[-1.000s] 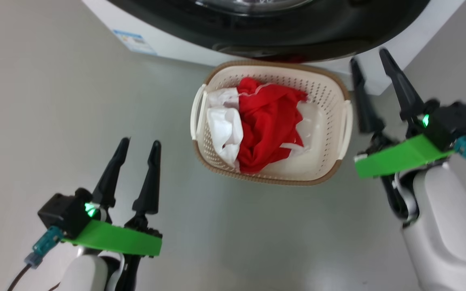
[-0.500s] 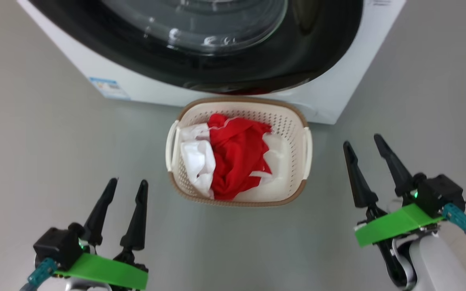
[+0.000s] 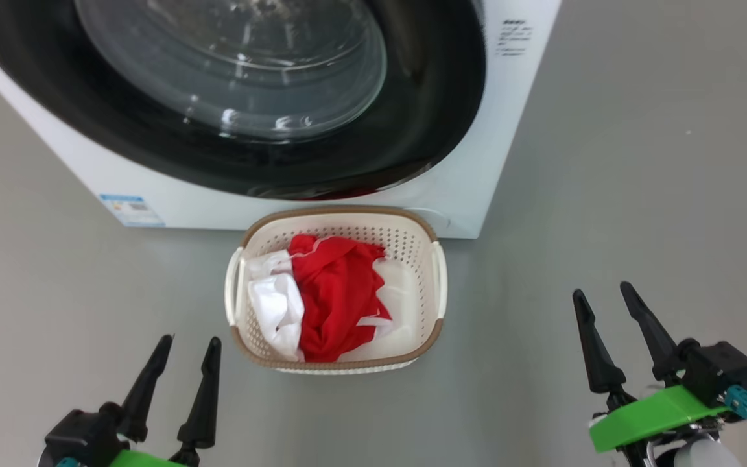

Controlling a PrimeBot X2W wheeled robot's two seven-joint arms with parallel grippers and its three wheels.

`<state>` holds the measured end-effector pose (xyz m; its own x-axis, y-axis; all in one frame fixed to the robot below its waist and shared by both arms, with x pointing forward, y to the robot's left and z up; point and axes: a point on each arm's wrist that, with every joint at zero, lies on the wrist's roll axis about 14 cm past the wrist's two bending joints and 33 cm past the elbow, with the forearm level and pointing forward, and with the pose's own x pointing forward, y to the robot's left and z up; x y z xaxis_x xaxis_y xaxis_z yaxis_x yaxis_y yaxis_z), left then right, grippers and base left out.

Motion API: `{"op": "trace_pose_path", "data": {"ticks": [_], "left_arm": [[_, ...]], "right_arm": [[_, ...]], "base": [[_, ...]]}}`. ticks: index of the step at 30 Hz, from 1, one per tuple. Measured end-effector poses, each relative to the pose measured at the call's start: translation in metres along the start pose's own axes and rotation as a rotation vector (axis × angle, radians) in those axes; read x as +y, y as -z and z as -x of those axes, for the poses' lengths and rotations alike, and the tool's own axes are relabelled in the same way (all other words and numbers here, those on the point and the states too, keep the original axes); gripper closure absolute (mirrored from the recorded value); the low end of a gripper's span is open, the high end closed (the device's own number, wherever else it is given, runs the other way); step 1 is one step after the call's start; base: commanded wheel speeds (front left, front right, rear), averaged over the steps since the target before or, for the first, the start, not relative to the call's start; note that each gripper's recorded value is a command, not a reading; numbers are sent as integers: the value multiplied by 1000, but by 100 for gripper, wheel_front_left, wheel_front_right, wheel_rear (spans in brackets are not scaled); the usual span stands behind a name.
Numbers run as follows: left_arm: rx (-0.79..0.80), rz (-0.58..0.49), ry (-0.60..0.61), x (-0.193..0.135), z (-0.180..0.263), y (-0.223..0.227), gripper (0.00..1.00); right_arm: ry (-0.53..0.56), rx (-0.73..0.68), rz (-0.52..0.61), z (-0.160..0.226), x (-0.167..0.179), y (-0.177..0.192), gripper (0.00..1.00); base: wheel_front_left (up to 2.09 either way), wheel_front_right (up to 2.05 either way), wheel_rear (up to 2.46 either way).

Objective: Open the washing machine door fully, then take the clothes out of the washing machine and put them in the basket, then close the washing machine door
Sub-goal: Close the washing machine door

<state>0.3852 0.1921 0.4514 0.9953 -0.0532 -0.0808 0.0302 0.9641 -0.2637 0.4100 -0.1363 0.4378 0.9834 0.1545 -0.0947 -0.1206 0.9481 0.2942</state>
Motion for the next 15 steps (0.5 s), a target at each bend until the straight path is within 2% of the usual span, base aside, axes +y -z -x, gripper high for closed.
{"op": "trace_pose_path", "data": {"ticks": [15], "left_arm": [[-4,-5,67,-21,-2,0,0]], "right_arm": [[145,-40,4,47,-41,-15,0]], "base": [[0,0,0]]}}
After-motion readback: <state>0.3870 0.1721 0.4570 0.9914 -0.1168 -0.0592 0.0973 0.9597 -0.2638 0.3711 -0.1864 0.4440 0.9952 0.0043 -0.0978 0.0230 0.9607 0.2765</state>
